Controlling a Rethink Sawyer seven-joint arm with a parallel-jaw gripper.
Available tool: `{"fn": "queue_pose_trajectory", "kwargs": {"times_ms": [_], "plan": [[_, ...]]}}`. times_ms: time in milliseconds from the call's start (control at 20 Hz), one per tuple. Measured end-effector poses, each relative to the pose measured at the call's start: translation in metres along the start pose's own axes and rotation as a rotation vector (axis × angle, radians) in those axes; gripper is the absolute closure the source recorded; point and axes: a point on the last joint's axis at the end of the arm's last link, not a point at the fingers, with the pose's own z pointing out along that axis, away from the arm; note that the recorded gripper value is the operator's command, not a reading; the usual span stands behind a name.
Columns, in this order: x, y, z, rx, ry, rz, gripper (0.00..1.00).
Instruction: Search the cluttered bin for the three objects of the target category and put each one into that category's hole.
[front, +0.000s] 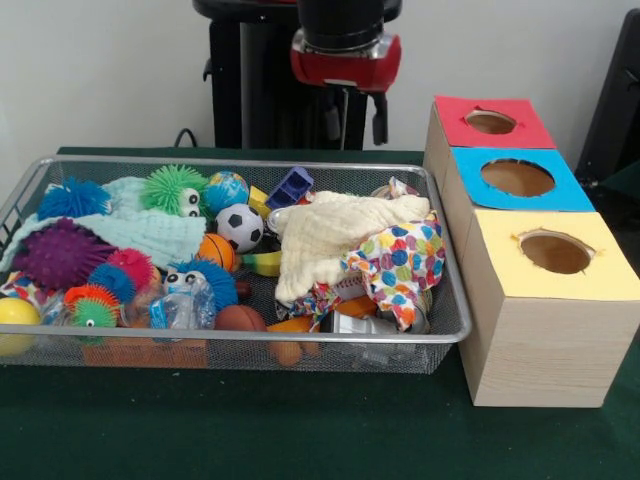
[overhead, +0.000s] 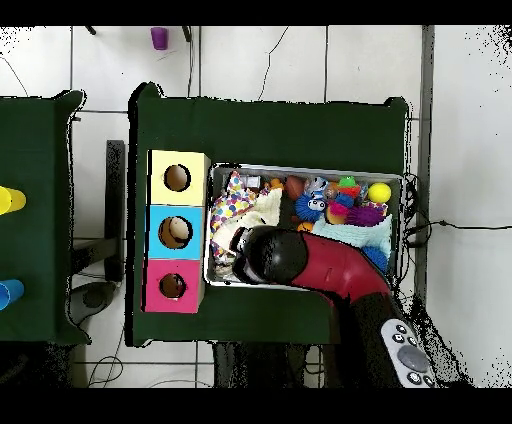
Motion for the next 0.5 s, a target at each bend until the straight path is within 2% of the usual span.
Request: {"fn": "queue_pose_trajectory", "kwargs": {"times_ms": [200,500], "plan": [[-0.008,-0.023,-0.012,0.016,-0.028,0.021,0.0],[-0.01,-0.052,-0.011,0.053,-0.038,0.017,0.0]]}}
